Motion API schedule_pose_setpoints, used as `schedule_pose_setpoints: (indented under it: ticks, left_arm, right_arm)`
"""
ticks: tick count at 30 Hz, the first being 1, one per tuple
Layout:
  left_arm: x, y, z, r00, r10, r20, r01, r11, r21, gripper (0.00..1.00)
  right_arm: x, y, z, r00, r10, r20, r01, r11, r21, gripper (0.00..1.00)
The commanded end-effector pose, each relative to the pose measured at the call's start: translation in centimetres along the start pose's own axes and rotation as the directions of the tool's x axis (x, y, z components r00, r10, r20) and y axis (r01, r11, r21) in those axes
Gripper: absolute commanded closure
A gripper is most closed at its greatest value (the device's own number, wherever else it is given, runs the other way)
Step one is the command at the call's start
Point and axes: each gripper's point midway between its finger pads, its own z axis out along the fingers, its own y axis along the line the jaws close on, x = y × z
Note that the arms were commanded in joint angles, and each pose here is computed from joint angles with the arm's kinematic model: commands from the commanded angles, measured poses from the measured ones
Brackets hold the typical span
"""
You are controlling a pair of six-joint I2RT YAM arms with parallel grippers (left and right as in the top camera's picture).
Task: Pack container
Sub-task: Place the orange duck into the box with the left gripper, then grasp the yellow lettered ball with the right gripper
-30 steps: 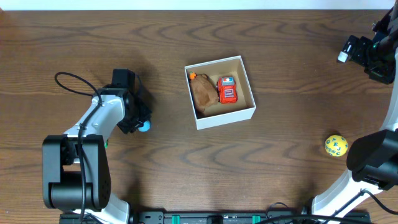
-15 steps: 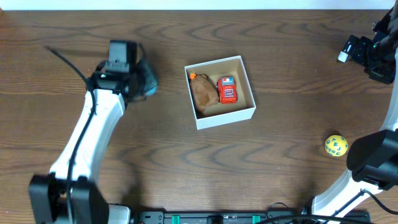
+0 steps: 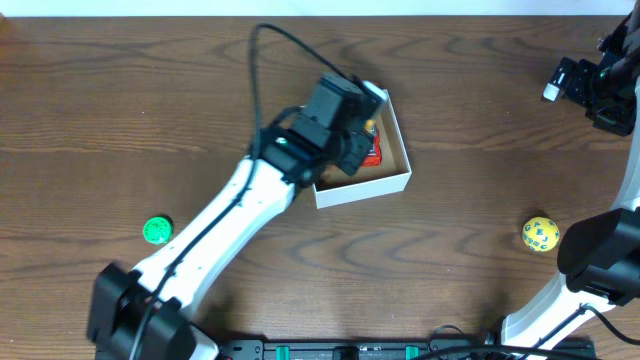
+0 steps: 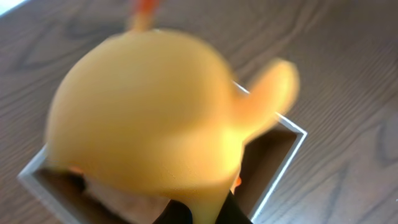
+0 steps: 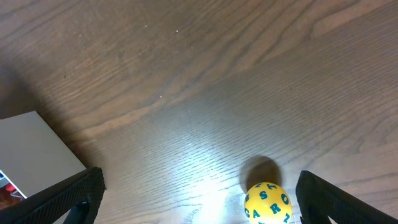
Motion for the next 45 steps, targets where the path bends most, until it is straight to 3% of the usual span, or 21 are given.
schedule_pose_setpoints:
  ticks: [1,3,5,6,7,8,12,18,21,25,27,29,36,40,45]
  left_arm:
    - [1.5,0.3,2.6,0.996,0.072,-0.057,-0.072,0.997,0.001,0.78]
    - [2.1,0.6,3.5,0.995,0.067,-0.081,-0.067,0.998,0.001,0.50]
    - [2.3,1.0,3.9,0.994,0.061,-0.088,-0.062,0.998,-0.009,0.45]
    - [2.3,1.2,3.9,0.995,0.058,-0.087,-0.060,0.998,-0.012,0.32]
    - [2.2,1.4,3.8,0.995,0.055,-0.084,-0.056,0.998,-0.016,0.08]
    - [2.0,1.7,3.5,0.996,0.050,-0.078,-0.052,0.998,-0.021,0.00]
    - [0.7,3.4,1.5,0.999,-0.031,-0.021,0.029,0.998,-0.054,0.02]
    - [0.0,9.9,-5.2,0.942,-0.317,0.107,0.331,0.928,-0.171,0.02]
    - [2.4,14.6,-8.7,0.867,-0.477,0.144,0.498,0.822,-0.277,0.02]
    - [6.8,19.8,-12.7,0.701,-0.683,0.207,0.703,0.611,-0.365,0.02]
    - [8.9,21.6,-14.1,0.618,-0.749,0.237,0.767,0.509,-0.391,0.02]
    - [10.4,22.8,-15.0,0.574,-0.782,0.245,0.793,0.455,-0.404,0.02]
    - [11.4,23.6,-15.6,0.543,-0.801,0.250,0.810,0.421,-0.409,0.02]
    - [11.3,23.7,-15.6,0.544,-0.799,0.254,0.810,0.422,-0.408,0.02]
    - [11.3,23.7,-15.6,0.544,-0.799,0.255,0.810,0.422,-0.407,0.02]
  right_arm:
    - [0.4,0.2,0.3,1.000,-0.020,-0.017,0.020,1.000,0.001,0.01]
    - [0.4,0.2,0.3,1.000,-0.020,-0.020,0.020,1.000,0.001,0.01]
    - [0.4,0.2,0.3,1.000,-0.020,-0.020,0.020,1.000,0.001,0.01]
    - [0.5,0.2,0.3,1.000,-0.020,-0.021,0.020,1.000,0.001,0.01]
    - [0.5,0.2,0.3,1.000,-0.020,-0.021,0.020,1.000,0.001,0.01]
    - [0.5,0.2,0.3,1.000,-0.020,-0.021,0.020,1.000,0.001,0.01]
    - [0.4,0.2,0.3,0.999,-0.032,-0.018,0.032,0.999,0.001,0.01]
    - [0.7,1.2,0.3,0.992,-0.123,-0.025,0.122,0.992,-0.033,0.01]
    - [1.8,2.2,0.3,0.983,-0.175,-0.057,0.172,0.984,-0.051,0.01]
    - [3.2,1.9,0.1,0.984,-0.140,-0.113,0.138,0.990,-0.024,0.01]
    - [3.2,1.7,-0.5,0.988,-0.121,-0.099,0.120,0.993,-0.017,0.01]
    - [3.1,0.7,-2.3,0.995,-0.092,-0.050,0.093,0.995,0.026,0.01]
    - [5.0,-2.0,-10.1,0.987,0.089,0.133,-0.099,0.992,0.074,0.01]
    - [8.0,-3.9,-12.0,0.974,0.202,0.107,-0.212,0.973,0.090,0.01]
    - [10.2,-6.0,-10.1,0.958,0.281,0.046,-0.285,0.950,0.130,0.01]
